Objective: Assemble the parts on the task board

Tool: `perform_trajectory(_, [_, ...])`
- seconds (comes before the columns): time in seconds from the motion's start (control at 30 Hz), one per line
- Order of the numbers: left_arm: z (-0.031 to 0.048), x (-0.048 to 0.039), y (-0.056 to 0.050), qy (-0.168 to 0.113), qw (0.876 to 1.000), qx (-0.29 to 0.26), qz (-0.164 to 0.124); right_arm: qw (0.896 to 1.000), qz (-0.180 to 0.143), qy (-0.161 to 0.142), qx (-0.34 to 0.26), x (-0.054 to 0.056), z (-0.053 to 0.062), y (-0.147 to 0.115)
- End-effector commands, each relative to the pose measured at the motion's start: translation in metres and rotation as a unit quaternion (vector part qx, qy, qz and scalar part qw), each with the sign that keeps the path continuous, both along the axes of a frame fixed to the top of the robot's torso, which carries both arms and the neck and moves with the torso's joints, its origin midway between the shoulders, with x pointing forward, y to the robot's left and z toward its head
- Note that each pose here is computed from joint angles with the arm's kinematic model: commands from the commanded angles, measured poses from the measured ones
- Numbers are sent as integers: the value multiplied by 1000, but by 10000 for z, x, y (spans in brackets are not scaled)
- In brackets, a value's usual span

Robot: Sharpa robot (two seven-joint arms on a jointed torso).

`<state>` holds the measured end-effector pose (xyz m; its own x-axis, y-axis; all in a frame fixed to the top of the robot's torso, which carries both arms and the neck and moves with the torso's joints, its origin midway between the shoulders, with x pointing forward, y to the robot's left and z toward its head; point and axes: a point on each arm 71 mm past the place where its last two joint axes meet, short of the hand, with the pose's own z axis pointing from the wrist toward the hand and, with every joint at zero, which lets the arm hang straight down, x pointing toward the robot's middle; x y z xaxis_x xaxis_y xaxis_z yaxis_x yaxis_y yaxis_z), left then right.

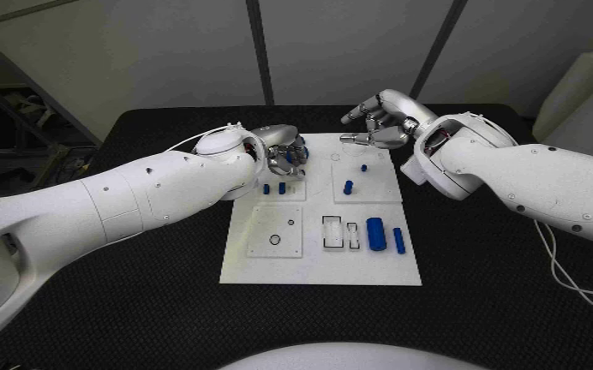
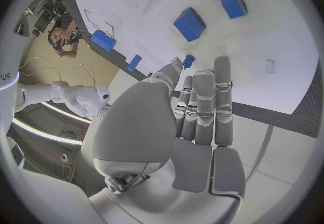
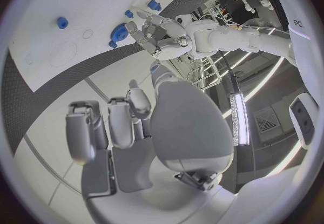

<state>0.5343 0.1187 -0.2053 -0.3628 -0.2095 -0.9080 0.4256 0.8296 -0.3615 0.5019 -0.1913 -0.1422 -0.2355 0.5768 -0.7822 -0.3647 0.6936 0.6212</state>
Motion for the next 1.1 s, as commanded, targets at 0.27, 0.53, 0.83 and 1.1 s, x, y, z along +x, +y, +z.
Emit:
perform_trajectory(0.27, [-45, 28, -36, 6, 999, 32, -9, 1000, 4, -4, 0, 1, 16, 24])
perform_trajectory(0.53, [-93, 35, -74, 16, 999, 38, -13, 1000, 6, -4, 0, 1, 15, 38])
perform_trajectory(0.83, [-138, 36, -89, 25, 999, 45, -14, 1000, 7, -4, 0, 2, 14, 48])
perform_trajectory(1.1, [-157, 44, -104, 29, 998, 46, -15, 1000, 7, -4, 1, 3, 14, 56])
